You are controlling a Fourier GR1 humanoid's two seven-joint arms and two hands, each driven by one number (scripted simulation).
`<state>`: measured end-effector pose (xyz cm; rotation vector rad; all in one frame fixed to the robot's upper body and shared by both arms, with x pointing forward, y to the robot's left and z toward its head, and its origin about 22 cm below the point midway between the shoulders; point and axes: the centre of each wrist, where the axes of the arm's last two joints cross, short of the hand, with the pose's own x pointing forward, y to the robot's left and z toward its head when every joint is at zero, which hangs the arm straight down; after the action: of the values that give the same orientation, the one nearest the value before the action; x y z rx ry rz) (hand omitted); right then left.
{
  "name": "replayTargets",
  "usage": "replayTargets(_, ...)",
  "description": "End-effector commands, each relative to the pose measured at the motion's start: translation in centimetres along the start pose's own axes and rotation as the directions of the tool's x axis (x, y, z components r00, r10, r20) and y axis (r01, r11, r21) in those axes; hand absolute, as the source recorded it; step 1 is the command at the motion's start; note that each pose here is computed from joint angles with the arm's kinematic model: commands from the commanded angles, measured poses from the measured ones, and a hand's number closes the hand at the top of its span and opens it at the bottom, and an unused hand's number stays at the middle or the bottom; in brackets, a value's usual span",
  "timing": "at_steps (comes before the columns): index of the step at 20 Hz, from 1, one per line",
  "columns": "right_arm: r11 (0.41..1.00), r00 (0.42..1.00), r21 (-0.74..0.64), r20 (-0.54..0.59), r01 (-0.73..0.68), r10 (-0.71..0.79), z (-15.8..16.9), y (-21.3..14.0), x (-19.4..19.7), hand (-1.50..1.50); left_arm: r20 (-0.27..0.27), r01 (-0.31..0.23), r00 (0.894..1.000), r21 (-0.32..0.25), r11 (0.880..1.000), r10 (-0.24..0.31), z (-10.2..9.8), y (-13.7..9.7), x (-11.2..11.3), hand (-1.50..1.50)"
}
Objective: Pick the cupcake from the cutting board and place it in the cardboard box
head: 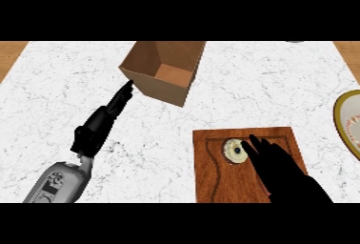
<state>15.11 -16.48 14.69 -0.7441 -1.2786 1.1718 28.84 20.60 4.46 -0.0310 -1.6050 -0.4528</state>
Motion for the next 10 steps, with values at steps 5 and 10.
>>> replayTargets(5, 0.999, 0.999, 0.034, -0.042, 0.033, -0.032, -4.1, 2.1, 2.7, -1.5, -0.021, -0.005, 1.0, -0.018, 1.0, 0.004, 0.8, -1.3, 0.1, 0.0)
replayTargets(10, 0.996, 0.995, 0.092, -0.099, 0.0, 0.009, -3.6, 3.6, 0.4, -1.5, -0.009, 0.011, 1.0, -0.024, 1.0, -0.011, 2.1, -0.8, 0.8, 0.0)
